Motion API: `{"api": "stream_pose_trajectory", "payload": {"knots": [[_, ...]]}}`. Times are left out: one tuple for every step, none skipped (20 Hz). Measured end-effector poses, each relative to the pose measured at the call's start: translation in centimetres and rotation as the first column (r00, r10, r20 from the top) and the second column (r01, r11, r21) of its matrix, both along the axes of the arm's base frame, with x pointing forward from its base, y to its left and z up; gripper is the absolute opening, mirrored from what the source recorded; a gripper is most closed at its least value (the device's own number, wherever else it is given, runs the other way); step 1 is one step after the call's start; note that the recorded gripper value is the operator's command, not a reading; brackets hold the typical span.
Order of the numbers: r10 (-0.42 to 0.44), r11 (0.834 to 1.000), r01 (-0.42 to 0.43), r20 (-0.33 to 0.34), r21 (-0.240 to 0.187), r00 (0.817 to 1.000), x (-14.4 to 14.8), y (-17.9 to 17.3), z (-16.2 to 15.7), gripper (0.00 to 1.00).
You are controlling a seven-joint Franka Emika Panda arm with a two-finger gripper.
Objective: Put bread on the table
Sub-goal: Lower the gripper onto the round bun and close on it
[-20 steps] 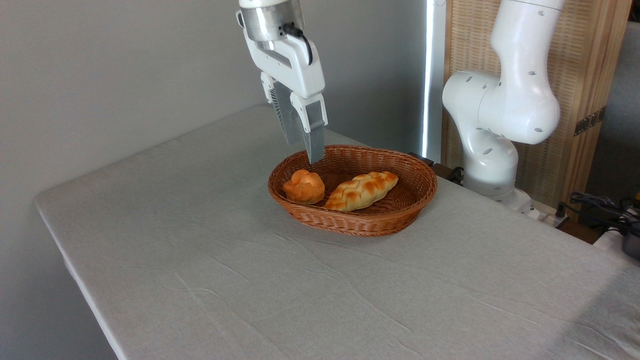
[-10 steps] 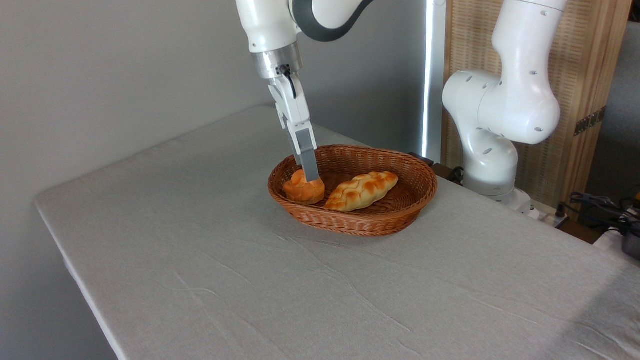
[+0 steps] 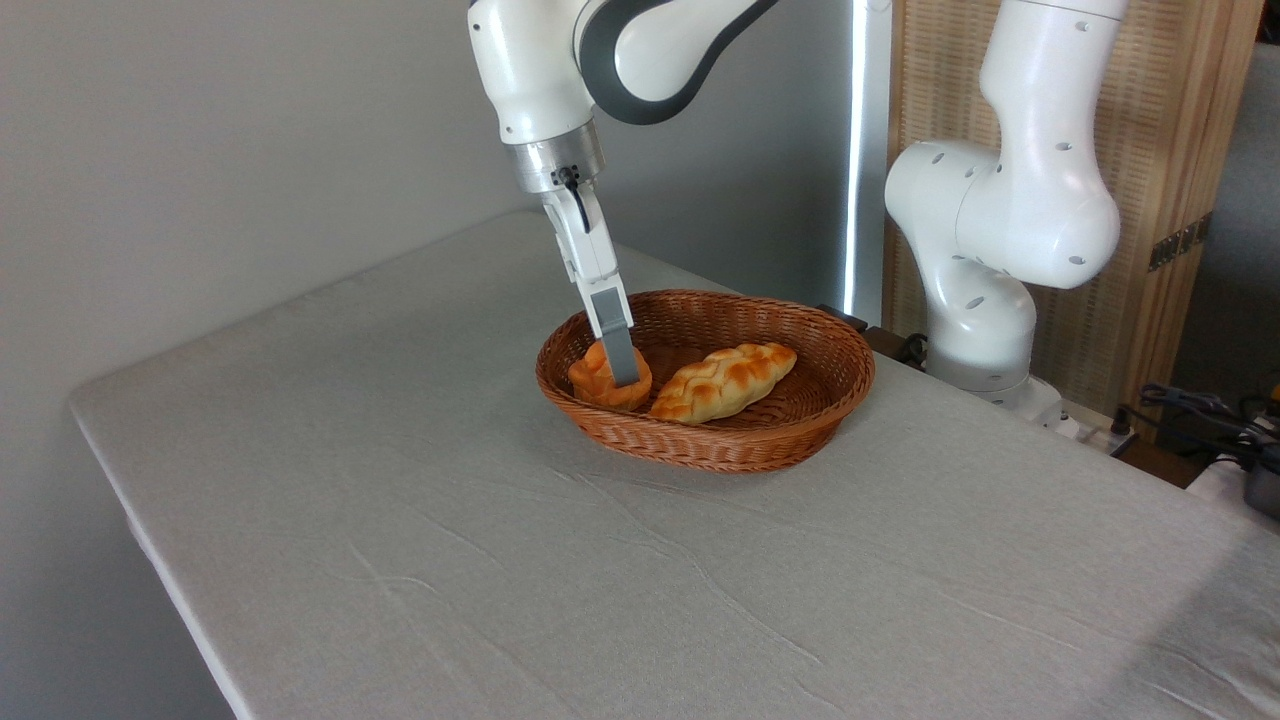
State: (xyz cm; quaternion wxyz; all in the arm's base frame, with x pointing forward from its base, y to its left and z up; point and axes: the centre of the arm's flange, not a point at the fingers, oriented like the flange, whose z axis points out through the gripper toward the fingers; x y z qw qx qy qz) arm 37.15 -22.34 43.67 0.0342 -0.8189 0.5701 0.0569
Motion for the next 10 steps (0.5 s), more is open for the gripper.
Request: {"api": "stream_pose_trajectory", "payload": {"knots": [[0.0, 1.0, 0.0, -0.001, 0.0, 1.0, 0.0, 0.01, -0.06, 0.8], [0.0, 1.0, 0.0, -0.003, 0.001, 1.0, 0.01, 0.02, -0.14, 0.67], [0.001, 1.0, -0.001, -0.005, 0.001, 1.0, 0.03, 0.03, -0.23, 0.6], [0.001, 1.0, -0.001, -0.007, 0.002, 1.0, 0.06, 0.06, -0.31, 0.56], [0.002, 1.0, -0.002, -0.009, 0.002, 1.0, 0.1, 0.09, -0.38, 0.54], [0.004, 1.0, -0.004, -0.01, 0.002, 1.0, 0.14, 0.15, -0.43, 0.54], [0.007, 1.0, -0.007, -0.011, 0.002, 1.0, 0.21, 0.26, -0.45, 0.51], [0.012, 1.0, -0.012, -0.011, 0.002, 1.0, 0.33, 0.48, -0.45, 0.48], [0.018, 1.0, -0.018, -0.011, 0.002, 1.0, 0.45, 0.67, -0.45, 0.46], [0.022, 1.0, -0.022, -0.011, 0.002, 1.0, 0.55, 0.86, -0.45, 0.44]]}}
